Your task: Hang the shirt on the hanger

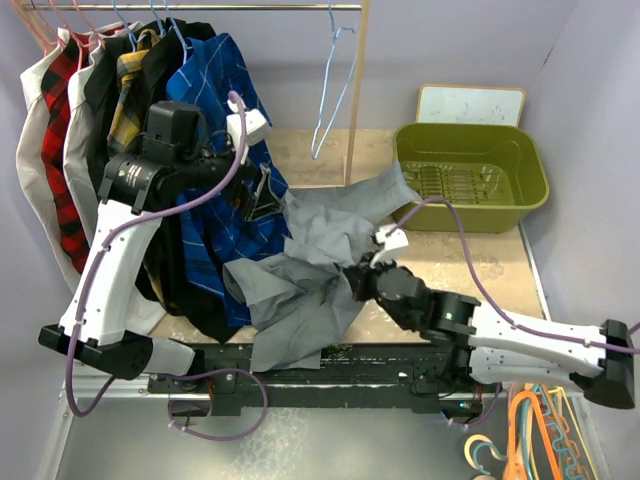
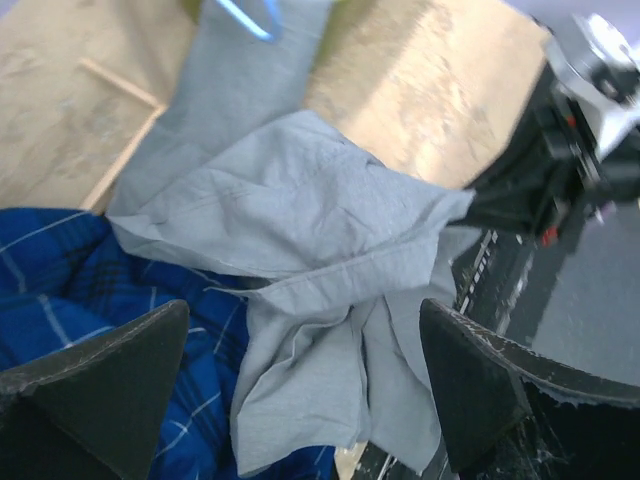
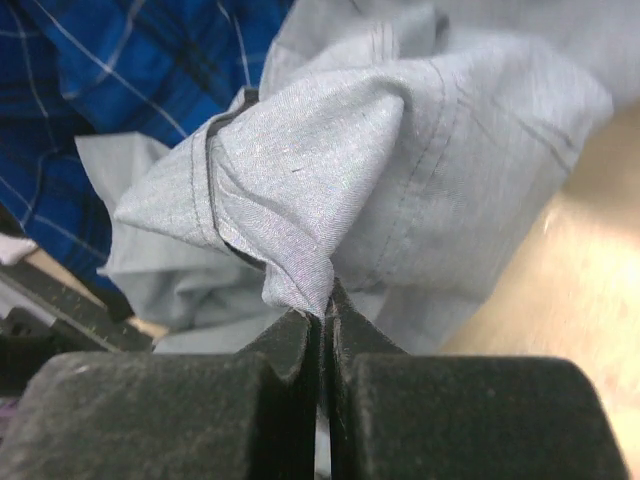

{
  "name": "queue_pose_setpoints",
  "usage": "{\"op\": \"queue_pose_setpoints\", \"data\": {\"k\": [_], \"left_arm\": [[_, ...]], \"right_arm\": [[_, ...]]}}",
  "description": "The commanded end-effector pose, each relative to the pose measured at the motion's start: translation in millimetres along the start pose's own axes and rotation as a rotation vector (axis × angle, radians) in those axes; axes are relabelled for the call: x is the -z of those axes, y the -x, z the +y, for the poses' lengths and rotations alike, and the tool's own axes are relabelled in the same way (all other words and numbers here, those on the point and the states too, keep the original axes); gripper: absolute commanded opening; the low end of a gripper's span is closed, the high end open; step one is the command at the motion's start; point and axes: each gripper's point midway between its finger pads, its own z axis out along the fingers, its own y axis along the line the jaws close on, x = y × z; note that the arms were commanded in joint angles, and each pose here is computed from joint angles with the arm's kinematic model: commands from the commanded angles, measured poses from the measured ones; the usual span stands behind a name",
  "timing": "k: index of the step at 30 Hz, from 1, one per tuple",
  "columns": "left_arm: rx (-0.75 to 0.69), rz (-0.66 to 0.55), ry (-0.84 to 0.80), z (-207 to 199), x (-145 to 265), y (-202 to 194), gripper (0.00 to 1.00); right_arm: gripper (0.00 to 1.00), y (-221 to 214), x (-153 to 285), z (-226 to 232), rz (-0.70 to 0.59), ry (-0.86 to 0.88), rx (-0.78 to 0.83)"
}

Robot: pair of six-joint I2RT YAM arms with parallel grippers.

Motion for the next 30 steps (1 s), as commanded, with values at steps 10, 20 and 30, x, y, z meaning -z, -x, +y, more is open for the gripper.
{"op": "queue_pose_setpoints", "data": {"k": [10, 20, 30], "left_arm": [[-0.267, 0.303, -0.137, -6.5, -69.7, -129.8, 0.99], [-0.47, 0.315, -0.004, 25.0, -46.5, -134.2, 0.99], [-0.622, 0.224, -0.044, 73.7, -48.1, -128.4, 0.98]], "right_arm": [[0.43, -71.3, 68.3, -97.9, 0.211, -0.526, -0.344], [1.0, 4.7, 69.9, -19.3, 0.01, -0.403, 0.13], [1.0, -4.9, 31.8, 54.8, 0.057, -0.079, 0.499]]}}
